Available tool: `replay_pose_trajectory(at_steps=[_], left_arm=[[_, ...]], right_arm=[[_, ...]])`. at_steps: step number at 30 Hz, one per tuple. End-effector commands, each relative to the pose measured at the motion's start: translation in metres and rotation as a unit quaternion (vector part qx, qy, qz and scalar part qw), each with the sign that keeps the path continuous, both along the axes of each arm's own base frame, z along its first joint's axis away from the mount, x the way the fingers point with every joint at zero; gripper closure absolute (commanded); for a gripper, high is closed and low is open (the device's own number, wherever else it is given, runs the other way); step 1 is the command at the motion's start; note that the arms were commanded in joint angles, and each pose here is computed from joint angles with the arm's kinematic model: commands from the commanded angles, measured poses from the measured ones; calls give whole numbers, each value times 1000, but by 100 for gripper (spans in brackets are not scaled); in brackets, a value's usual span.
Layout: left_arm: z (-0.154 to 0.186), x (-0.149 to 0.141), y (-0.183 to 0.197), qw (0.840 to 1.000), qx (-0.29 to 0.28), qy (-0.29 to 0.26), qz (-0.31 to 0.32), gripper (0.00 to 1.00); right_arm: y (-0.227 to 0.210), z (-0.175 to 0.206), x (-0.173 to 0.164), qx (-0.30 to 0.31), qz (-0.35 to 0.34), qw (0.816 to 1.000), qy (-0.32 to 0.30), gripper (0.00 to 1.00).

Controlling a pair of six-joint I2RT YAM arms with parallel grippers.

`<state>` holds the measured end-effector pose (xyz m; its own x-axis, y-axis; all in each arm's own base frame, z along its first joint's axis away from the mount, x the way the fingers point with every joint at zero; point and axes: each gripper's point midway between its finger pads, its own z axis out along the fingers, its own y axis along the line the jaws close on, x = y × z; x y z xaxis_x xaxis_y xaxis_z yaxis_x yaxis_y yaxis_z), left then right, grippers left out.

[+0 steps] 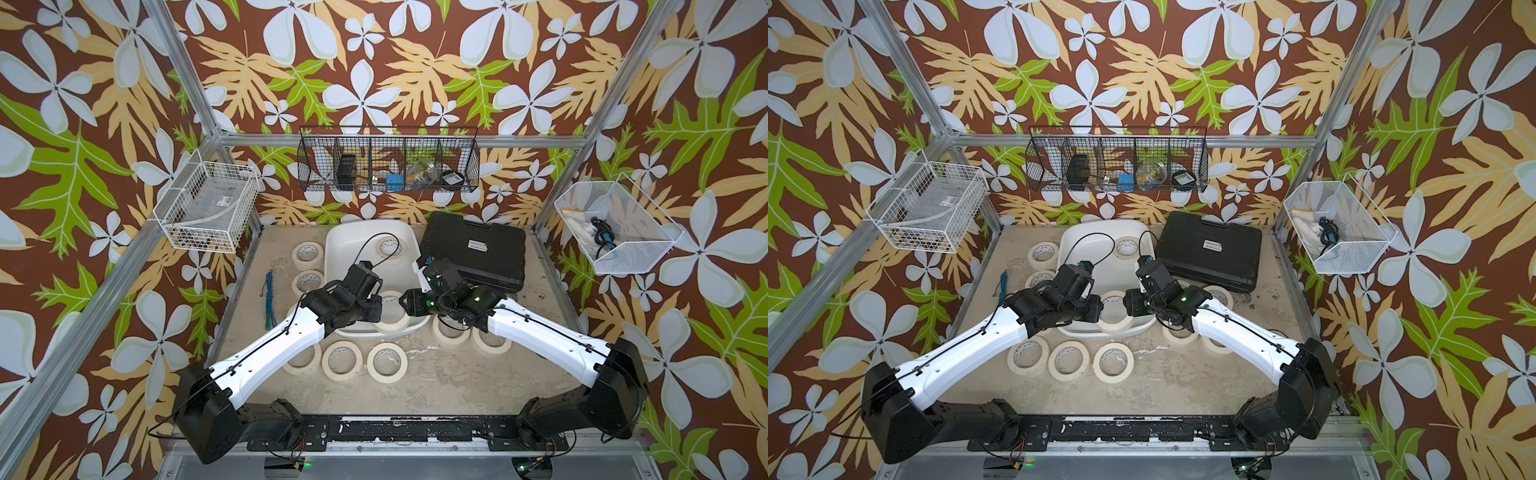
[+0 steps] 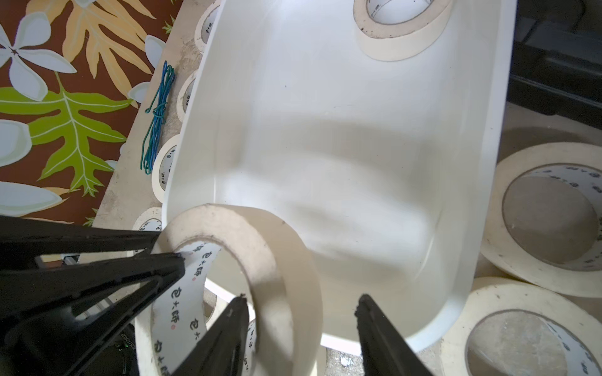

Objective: Take out the art tape in the storage box
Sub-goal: Pick up the art tape from the storage box.

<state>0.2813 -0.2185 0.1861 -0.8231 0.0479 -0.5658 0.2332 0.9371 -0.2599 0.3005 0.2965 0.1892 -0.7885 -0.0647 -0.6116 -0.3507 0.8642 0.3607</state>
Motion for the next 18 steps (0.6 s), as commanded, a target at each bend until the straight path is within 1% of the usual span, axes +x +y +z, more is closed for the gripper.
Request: replay_pose_trajectory(at_steps=[1, 4, 6, 7, 8, 10, 14, 15, 16, 18], left_arm=[[9, 3, -7, 1000, -19, -14, -5, 88], [11, 3, -8, 1000, -21, -16, -6, 88], [10, 4, -7, 1000, -19, -15, -5, 88], [8, 4, -7, 1000, -16, -14, -6, 88], [7, 4, -7, 1000, -16, -13, -6, 88], [6, 4, -8, 1000, -15, -11, -6, 88], [3, 5, -8, 1000, -11, -8, -5, 87], [3, 5, -8, 1000, -11, -8, -5, 85], [3, 5, -9, 1000, -12, -6, -6, 80], [4, 4, -13, 1000, -23, -5, -12, 67]], right_arm=[[0, -2, 4, -24, -7, 1000, -15, 44], [2, -7, 6, -38, -7, 999, -16, 46], [3, -10, 7, -45, -8, 999, -15, 51], [3, -10, 7, -48, -8, 999, -15, 55], [3, -10, 7, -49, -9, 999, -16, 63], [2, -8, 8, -50, -14, 998, -20, 72], [0, -7, 8, -52, -17, 998, -23, 84], [-1, -6, 8, -52, -17, 998, -23, 85], [-1, -6, 8, -52, -17, 998, -23, 87], [-4, -3, 8, -56, -20, 998, -25, 90]])
